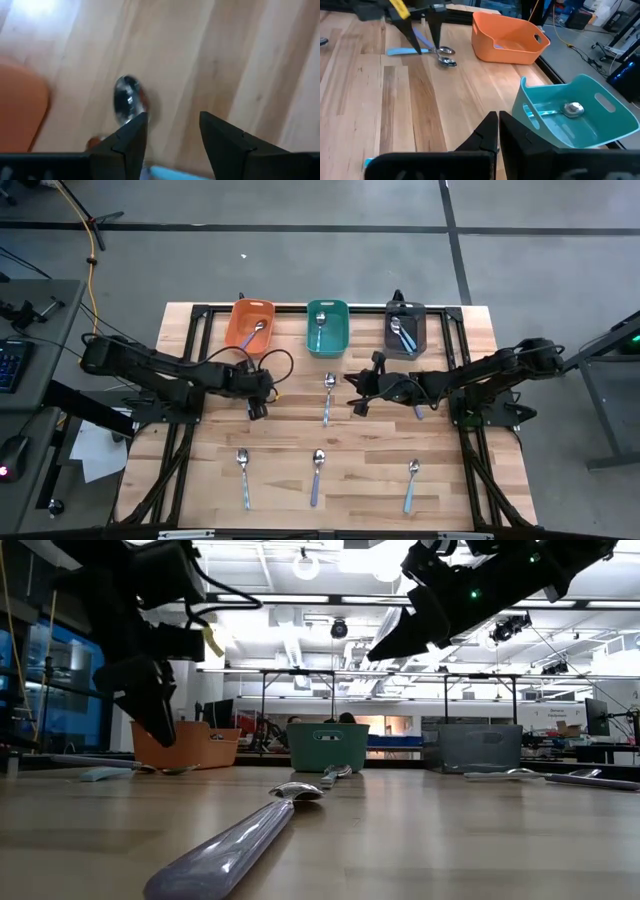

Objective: Sort silverware by color (type)
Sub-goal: Put the purple spoon into the orange bin

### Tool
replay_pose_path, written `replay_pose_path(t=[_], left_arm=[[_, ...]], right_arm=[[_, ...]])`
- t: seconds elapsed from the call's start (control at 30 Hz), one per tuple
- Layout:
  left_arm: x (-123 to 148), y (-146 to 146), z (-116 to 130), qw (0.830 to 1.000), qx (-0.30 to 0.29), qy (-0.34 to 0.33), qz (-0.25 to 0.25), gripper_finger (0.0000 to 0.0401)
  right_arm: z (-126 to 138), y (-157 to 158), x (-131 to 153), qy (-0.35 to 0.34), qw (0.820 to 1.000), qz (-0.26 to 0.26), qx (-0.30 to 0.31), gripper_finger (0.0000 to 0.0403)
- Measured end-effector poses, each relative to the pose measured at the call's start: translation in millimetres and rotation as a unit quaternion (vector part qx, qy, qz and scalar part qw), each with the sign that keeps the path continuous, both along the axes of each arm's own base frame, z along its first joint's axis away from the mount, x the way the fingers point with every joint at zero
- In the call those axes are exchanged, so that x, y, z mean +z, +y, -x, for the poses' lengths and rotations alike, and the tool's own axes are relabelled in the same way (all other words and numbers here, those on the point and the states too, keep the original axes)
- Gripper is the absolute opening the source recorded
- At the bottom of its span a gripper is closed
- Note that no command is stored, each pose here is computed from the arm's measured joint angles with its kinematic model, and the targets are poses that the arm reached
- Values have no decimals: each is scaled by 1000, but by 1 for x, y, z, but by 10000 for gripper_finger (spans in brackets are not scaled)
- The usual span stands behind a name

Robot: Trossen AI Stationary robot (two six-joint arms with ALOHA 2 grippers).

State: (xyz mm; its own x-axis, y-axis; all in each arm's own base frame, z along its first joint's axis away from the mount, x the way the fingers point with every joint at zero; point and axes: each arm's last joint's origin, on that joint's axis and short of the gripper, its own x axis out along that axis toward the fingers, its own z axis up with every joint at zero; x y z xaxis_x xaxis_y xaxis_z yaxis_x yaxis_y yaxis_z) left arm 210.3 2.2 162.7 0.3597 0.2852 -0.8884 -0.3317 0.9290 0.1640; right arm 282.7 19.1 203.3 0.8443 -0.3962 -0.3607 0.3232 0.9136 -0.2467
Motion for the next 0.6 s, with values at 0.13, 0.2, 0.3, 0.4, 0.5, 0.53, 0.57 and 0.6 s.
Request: replay_pose_path(t=[0.13,0.2,0.3,0.4,0.5,0.53,0.57,0.6], left_arm=[[2,7,4,999,13,25,15,193],[7,10,8,999,12,36,23,200],[15,14,18,998,20,52,36,207],[26,16,27,998,35,38,47,208],[35,19,35,997,46,13,65,208],[37,21,37,996,50,12,70,208],[38,22,39,996,53,11,75,208],[39,23,40,995,55,9,82,208]], right_arm=[[0,0,0,1,1000,0,5,0],[-1,-2,0,2,1000,-6,15,0],[-2,-6,-1,3,999,-19,34,0],[-2,-13,-1,8,999,-15,41,0],[-2,-22,-1,16,999,1,43,0],[-3,-26,-1,17,999,4,40,0],[-3,-30,0,18,999,7,39,0],[-3,-33,0,18,999,6,41,0]])
